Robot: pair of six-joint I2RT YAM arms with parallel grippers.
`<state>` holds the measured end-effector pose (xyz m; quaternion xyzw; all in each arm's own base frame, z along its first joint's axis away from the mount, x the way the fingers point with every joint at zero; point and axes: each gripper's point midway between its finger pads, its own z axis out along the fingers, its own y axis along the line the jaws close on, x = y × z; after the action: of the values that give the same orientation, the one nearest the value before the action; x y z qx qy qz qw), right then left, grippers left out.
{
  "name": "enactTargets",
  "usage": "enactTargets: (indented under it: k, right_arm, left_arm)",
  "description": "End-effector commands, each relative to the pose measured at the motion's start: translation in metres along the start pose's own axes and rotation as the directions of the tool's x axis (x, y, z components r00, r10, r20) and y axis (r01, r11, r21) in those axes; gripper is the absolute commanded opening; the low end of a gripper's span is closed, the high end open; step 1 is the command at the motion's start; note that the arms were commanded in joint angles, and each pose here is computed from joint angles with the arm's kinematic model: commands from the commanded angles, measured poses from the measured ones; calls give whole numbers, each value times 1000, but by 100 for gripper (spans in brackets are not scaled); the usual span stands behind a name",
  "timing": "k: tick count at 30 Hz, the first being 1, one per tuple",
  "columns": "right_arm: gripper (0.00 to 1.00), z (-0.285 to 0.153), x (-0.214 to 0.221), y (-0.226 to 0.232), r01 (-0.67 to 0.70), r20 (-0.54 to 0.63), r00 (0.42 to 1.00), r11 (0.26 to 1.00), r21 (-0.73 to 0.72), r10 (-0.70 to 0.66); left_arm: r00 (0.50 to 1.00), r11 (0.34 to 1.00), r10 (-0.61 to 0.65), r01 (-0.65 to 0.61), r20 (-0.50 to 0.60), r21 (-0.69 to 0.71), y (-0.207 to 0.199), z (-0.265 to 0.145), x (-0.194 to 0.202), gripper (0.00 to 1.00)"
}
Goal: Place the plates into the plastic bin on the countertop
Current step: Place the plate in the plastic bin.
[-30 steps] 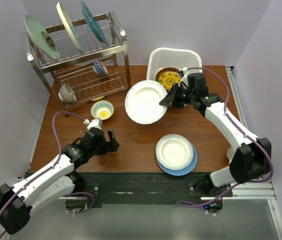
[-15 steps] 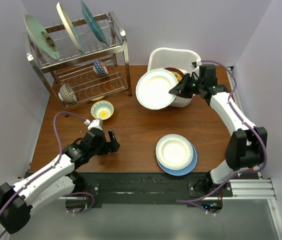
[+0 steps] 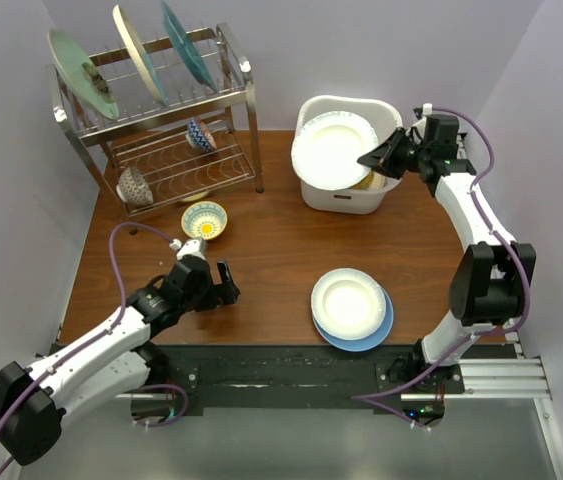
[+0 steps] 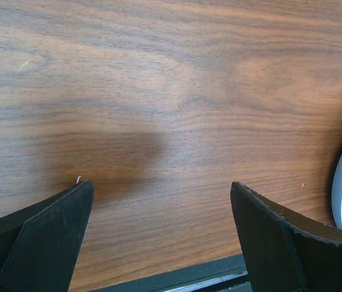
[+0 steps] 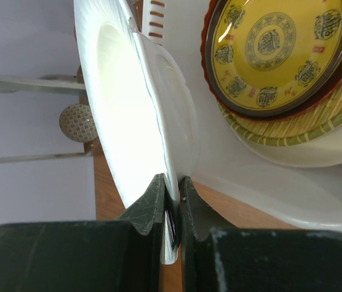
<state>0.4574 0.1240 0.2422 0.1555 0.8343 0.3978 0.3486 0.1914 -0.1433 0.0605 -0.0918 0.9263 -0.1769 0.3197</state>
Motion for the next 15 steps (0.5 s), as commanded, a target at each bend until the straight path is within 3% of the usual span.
enactTargets:
  k: [1,15]
  right_arm:
    - [0,-20,-47,54,66,112,993,978,-196,-44]
    - [0,22,-74,4,-73,121,988,983,-165,94]
  left_arm:
    - [999,999,8,-9,33,43,-11,-1,-9,100]
    - [999,999,13,-15,32,37,-11,-2,-11,100]
